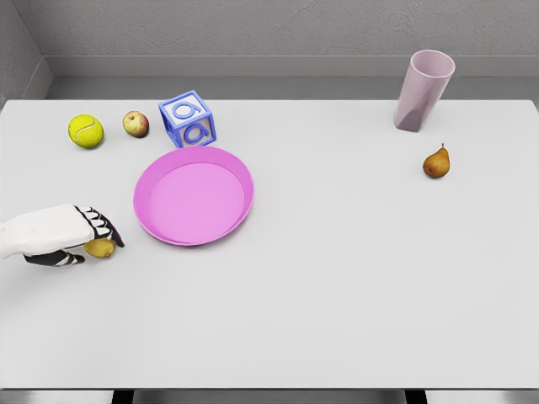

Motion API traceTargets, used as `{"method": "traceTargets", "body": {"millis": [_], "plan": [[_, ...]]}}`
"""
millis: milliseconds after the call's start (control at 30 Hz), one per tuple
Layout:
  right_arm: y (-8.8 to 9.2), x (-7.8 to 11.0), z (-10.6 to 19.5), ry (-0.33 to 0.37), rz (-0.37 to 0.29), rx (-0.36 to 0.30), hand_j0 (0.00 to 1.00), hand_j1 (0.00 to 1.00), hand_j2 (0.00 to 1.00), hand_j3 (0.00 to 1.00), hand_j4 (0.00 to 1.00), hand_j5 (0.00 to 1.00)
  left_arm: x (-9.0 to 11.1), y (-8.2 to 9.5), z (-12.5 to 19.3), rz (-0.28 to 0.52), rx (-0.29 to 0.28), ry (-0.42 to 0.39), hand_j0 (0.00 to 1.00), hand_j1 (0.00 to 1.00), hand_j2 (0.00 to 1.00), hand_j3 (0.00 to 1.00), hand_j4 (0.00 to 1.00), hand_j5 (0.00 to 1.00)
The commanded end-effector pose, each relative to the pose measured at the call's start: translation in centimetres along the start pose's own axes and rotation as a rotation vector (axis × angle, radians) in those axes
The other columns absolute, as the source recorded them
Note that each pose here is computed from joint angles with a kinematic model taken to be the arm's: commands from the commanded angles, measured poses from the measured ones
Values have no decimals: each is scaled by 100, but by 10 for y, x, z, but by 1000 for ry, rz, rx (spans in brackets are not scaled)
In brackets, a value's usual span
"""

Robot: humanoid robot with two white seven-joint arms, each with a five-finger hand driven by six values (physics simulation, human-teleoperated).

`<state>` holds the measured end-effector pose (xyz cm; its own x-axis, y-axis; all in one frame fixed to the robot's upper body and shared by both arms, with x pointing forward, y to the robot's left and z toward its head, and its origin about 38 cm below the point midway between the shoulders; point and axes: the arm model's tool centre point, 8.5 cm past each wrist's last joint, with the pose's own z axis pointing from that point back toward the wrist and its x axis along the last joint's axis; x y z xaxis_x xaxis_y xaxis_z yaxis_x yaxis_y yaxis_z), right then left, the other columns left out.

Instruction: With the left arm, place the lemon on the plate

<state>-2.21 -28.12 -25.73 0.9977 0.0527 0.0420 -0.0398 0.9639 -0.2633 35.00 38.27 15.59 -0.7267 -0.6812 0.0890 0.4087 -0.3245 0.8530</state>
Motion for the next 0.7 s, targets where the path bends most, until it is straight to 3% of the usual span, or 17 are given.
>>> {"method": "traceTargets", "body": {"millis": [0,567,667], "plan": [[0,0,0,0,-1,0,100,100,100,100,100,100,0,0,0,0,-2,0,65,65,65,65,65,65],[0,0,0,0,-1,0,100,100,100,100,100,100,3,-5,-4,3,-23,-10,62,62,62,62,62,62],[0,0,0,0,-1,0,100,100,100,100,100,100,1,-3,-2,0,-22,-3,55,55,55,55,55,55]]}}
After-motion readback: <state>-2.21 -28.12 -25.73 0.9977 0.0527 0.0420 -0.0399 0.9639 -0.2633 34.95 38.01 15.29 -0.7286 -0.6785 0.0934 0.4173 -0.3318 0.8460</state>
